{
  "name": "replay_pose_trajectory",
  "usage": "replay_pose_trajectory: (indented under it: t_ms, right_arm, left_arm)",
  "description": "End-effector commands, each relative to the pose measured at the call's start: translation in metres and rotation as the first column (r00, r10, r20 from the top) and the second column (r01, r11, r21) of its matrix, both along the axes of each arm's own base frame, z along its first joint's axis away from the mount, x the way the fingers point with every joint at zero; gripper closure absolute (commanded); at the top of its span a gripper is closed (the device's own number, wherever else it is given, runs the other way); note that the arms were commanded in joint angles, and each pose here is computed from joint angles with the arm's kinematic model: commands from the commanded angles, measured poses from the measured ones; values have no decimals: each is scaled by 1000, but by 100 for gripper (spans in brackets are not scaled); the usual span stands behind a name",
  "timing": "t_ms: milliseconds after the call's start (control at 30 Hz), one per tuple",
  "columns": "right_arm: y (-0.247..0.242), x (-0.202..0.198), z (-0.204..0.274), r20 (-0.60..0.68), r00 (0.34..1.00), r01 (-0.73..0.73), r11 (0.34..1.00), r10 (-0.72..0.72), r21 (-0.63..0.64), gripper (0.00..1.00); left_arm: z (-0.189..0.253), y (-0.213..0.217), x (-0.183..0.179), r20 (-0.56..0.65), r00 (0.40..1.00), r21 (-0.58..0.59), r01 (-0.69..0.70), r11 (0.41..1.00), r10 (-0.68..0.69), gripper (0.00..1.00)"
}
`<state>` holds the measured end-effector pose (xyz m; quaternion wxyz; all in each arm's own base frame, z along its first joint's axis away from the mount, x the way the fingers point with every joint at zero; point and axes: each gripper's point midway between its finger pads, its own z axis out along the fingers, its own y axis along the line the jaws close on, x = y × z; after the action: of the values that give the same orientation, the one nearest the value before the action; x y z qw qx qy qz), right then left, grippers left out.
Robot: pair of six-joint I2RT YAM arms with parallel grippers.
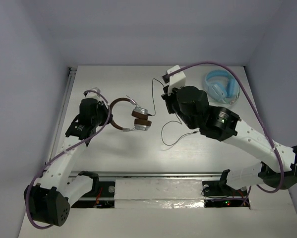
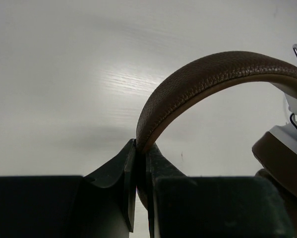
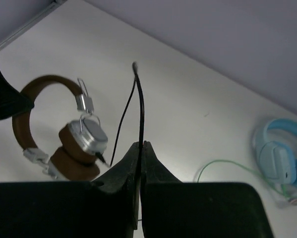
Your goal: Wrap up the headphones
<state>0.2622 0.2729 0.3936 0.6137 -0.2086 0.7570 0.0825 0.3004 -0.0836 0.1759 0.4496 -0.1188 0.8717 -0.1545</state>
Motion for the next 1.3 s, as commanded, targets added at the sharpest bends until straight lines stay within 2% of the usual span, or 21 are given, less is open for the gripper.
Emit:
replay_pose_trajectory:
  t_ms: [0, 200, 267, 367, 400, 467, 500, 600, 633, 667, 700, 733, 767, 800, 867, 967, 1067, 1200, 1233, 1267]
  right_arm:
    - [5, 22, 44, 202, 979, -29, 998, 40, -57, 100]
    - [16, 60, 47, 229, 970, -71, 997, 76, -28, 100]
    - [18, 73, 43, 219, 972, -88, 996, 90, -20, 100]
    - [25, 88, 25, 188, 978, -82, 996, 87, -34, 100]
    - [24, 93, 21, 182, 980, -75, 997, 78, -22, 100]
    - [26, 99, 4, 154, 985, -71, 997, 73, -21, 100]
    - [23, 103, 1, 149, 987, -56, 998, 54, 9, 100]
    - [19, 103, -17, 112, 993, -30, 998, 23, 63, 100]
    - [18, 101, -23, 100, 995, -29, 996, 21, 79, 100]
    - [19, 97, -27, 91, 995, -41, 994, 32, 97, 100]
    - [20, 93, -36, 70, 997, -47, 991, 39, 129, 100]
    - [21, 90, -42, 56, 997, -58, 988, 51, 140, 100]
    - [23, 87, -49, 45, 997, -74, 987, 68, 141, 100]
    - [29, 83, -51, 27, 996, -94, 978, 91, 188, 100]
    - [33, 81, -70, -7, 994, -108, 977, 111, 185, 100]
    - [38, 79, -77, -24, 992, -118, 972, 125, 205, 100]
    - [41, 76, -78, -30, 990, -129, 961, 140, 245, 100]
    - [55, 62, -75, -26, 974, -199, 911, 224, 360, 100]
    - [58, 57, -73, -31, 970, -207, 889, 240, 408, 100]
    - [58, 51, -68, -18, 966, -223, 868, 257, 443, 100]
  left_arm:
    - [37, -43, -2, 85, 962, -76, 267, 961, -261, 100]
    - [28, -74, -23, 80, 881, -141, 473, 870, -466, 100]
    - [36, -100, -43, 137, 792, -245, 609, 755, -595, 100]
    - [51, -115, -52, 217, 735, -312, 676, 668, -642, 100]
    - [58, -121, -61, 248, 696, -336, 714, 614, -673, 100]
    - [77, -128, -64, 327, 651, -328, 758, 564, -685, 100]
    - [81, -131, -72, 336, 635, -364, 768, 526, -695, 100]
    - [102, -133, -73, 420, 613, -354, 790, 501, -669, 100]
    - [109, -134, -76, 430, 623, -392, 781, 486, -654, 100]
    - [125, -135, -76, 495, 591, -361, 806, 468, -637, 100]
    - [128, -136, -79, 510, 581, -370, 814, 449, -634, 100]
    - [136, -138, -85, 516, 575, -412, 817, 404, -635, 100]
    - [147, -139, -86, 563, 539, -384, 842, 379, -626, 100]
    - [152, -140, -89, 577, 525, -386, 850, 358, -625, 100]
    - [162, -143, -95, 598, 494, -394, 867, 306, -631, 100]
    - [175, -145, -102, 630, 459, -385, 885, 261, -626, 100]
    - [184, -144, -100, 659, 470, -389, 881, 268, -587, 100]
    - [196, -139, -82, 671, 570, -461, 822, 336, -474, 100]
    - [202, -134, -71, 681, 609, -486, 791, 371, -407, 100]
    - [207, -132, -68, 691, 619, -495, 781, 380, -373, 100]
